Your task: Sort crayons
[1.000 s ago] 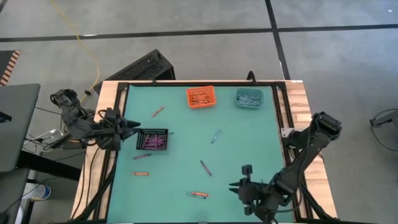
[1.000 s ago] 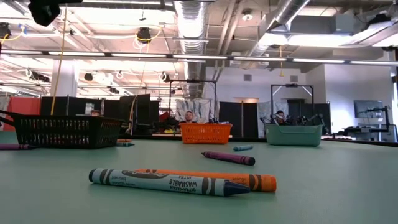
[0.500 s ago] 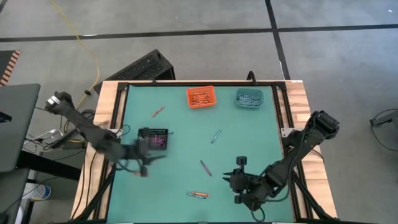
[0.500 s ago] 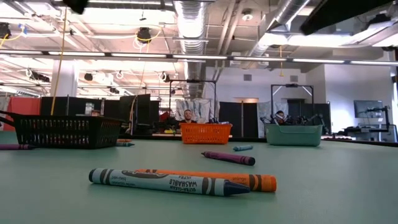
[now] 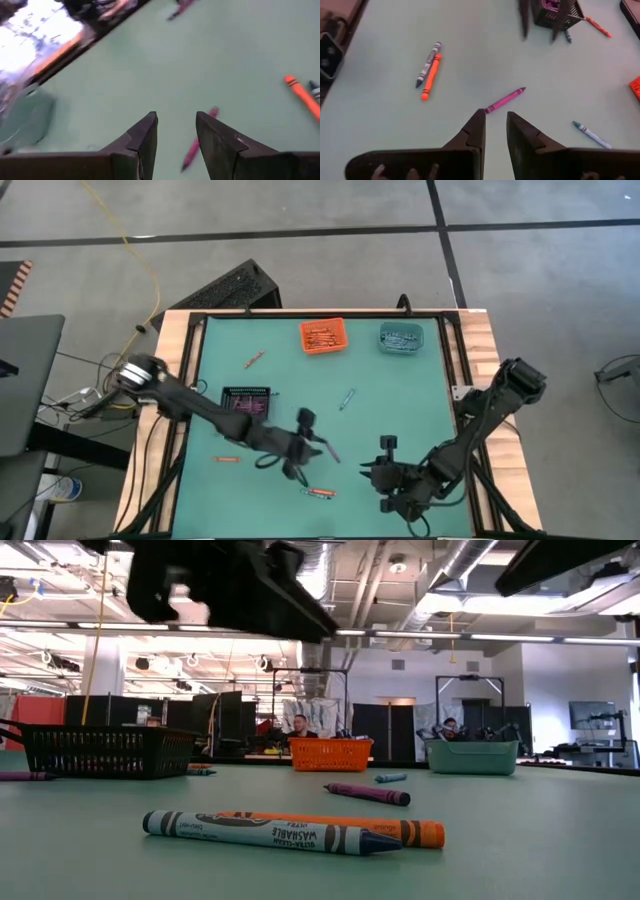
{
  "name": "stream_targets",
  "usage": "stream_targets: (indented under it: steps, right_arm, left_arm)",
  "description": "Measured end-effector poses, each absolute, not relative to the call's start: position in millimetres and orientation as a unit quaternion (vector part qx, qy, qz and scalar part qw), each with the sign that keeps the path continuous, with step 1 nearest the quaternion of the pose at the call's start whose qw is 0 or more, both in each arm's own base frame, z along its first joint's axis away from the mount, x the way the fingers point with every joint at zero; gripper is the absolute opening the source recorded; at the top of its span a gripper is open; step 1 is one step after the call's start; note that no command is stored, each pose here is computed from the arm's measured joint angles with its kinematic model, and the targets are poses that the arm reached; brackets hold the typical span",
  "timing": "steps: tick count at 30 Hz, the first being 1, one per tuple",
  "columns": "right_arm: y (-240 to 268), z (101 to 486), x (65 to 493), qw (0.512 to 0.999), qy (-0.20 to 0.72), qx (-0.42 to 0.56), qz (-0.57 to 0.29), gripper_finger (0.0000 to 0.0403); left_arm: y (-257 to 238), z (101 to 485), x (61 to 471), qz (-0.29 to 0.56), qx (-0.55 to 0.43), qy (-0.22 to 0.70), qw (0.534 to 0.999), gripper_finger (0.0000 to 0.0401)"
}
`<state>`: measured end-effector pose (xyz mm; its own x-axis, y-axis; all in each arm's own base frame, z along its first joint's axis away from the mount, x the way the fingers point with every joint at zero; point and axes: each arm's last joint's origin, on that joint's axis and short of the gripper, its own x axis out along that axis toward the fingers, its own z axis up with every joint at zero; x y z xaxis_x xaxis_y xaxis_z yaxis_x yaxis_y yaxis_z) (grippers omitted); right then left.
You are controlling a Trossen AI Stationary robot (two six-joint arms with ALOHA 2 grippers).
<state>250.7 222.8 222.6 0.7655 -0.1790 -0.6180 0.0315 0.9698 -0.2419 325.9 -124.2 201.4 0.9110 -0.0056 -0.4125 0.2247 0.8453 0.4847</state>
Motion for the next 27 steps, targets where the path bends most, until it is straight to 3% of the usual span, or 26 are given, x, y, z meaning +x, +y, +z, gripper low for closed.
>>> stream_targets:
  steps: [5,11,22,27]
  right_arm:
    - [228.5,222.8,245.6,0.934,0.336,-0.112,-0.046,0.0072]
    - [230.3,223.0,244.4,0.935,0.334,-0.111,-0.043,0.0072]
    - [229.5,223.0,245.1,0.935,0.335,-0.111,-0.045,0.0072]
    - [229.4,222.9,245.1,0.935,0.335,-0.112,-0.045,0.0072]
  left_arm:
    - [-139.3,176.8,357.7,-0.137,0.282,0.216,0.925,0.0125]
    - [-133.4,151.4,380.1,-0.139,0.328,0.252,0.9,0.0125]
    - [-73.8,136.1,391.1,-0.187,0.209,0.346,0.895,0.0125]
    - [-64.5,130.5,386.4,-0.177,0.201,0.391,0.88,0.0125]
